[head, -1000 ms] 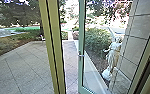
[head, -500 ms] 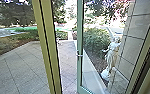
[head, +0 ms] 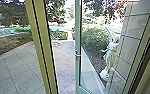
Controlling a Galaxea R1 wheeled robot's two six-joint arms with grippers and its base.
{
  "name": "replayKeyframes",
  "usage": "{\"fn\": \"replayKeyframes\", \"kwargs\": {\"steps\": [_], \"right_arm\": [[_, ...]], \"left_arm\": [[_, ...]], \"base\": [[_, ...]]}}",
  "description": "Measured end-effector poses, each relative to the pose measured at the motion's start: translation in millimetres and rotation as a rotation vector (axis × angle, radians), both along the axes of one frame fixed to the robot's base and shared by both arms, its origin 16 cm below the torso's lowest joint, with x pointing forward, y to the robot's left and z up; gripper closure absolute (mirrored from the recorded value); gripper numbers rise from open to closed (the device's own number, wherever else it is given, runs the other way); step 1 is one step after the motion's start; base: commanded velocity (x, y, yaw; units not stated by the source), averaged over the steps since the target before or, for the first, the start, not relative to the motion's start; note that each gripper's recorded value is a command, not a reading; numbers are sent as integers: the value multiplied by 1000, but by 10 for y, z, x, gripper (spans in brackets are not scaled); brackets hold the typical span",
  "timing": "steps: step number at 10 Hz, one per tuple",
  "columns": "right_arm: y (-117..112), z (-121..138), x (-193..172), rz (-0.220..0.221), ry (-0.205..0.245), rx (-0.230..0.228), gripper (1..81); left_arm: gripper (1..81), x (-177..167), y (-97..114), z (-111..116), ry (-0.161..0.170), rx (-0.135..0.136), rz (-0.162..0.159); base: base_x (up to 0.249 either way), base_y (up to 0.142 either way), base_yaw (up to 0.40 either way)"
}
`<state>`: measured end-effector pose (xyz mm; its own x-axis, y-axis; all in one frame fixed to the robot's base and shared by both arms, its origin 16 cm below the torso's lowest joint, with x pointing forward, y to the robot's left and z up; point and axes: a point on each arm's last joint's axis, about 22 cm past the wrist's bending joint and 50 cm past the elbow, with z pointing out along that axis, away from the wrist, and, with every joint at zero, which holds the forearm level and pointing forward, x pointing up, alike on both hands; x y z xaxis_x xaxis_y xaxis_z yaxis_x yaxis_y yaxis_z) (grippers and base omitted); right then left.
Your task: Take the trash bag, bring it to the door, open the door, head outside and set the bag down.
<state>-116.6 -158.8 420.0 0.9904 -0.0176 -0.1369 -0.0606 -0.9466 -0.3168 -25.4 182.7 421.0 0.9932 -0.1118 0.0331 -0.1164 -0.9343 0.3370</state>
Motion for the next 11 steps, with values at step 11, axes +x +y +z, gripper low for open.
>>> {"fn": "replayKeyframes", "kwargs": {"steps": [11], "right_arm": [[83, 15, -107, 16, -1, 13, 10]], "left_arm": [[811, -2, -14, 0, -1, 0, 0]], "base": [[0, -76, 0]]}}
